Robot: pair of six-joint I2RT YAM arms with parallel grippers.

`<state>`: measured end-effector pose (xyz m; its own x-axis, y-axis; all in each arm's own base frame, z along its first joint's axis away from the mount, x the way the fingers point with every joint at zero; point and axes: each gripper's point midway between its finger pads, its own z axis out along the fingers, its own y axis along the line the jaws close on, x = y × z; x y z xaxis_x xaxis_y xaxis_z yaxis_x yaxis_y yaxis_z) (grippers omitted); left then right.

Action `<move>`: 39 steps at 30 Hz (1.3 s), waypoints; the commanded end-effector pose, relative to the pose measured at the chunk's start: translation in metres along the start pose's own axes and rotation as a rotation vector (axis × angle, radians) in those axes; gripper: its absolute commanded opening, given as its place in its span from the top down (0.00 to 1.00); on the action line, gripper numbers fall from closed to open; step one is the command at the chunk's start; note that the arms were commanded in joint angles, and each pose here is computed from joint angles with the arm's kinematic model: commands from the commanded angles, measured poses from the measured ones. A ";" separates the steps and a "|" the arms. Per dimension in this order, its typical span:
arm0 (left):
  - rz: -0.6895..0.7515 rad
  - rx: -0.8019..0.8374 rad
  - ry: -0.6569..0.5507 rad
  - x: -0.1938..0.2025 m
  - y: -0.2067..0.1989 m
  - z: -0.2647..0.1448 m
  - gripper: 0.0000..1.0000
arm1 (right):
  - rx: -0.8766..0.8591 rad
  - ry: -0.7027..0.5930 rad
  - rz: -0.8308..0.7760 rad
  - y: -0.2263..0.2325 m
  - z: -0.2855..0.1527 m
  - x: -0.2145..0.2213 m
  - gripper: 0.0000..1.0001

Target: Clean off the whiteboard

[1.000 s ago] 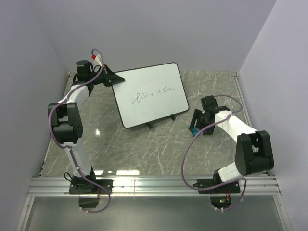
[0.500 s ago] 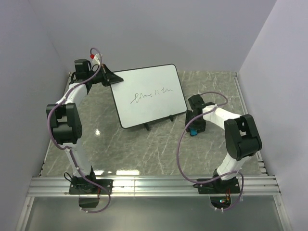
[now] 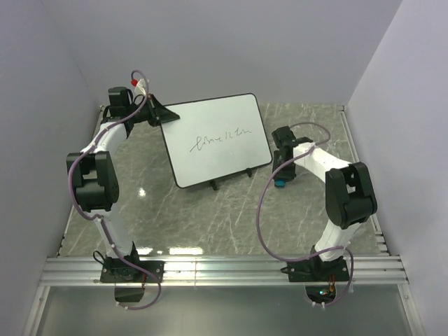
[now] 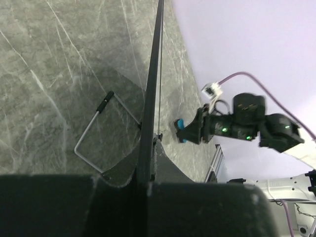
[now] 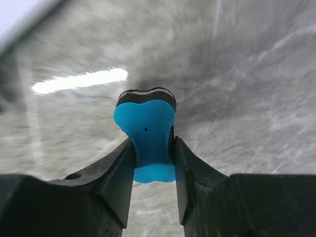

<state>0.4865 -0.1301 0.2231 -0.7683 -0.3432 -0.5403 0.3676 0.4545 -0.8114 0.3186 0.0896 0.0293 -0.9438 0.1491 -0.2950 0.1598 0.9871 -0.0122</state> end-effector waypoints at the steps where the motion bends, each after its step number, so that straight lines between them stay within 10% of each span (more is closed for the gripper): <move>1: 0.035 -0.130 -0.047 0.000 0.023 -0.005 1.00 | -0.059 -0.141 0.033 0.014 -0.049 -0.048 1.00; 9: 0.043 -0.106 0.007 0.019 0.014 0.019 1.00 | -0.630 -0.280 0.017 0.129 -0.170 -0.130 1.00; 19: 0.038 -0.081 0.038 0.043 0.000 0.030 1.00 | -0.949 -0.144 -0.180 0.281 -0.203 -0.109 1.00; 31: 0.059 -0.042 0.051 0.054 -0.022 0.020 1.00 | -0.892 -0.040 -0.171 0.322 -0.135 -0.087 1.00; 39: 0.051 -0.040 0.048 0.052 -0.027 0.018 1.00 | -0.441 -0.028 -0.213 0.247 -0.048 -0.034 1.00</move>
<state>0.4695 -0.1591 0.2232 -0.7419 -0.3582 -0.5668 0.3714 0.4843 -0.7921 0.3916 0.3791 0.1570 -0.9236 -0.0123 -0.3830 -0.2478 0.7817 0.5724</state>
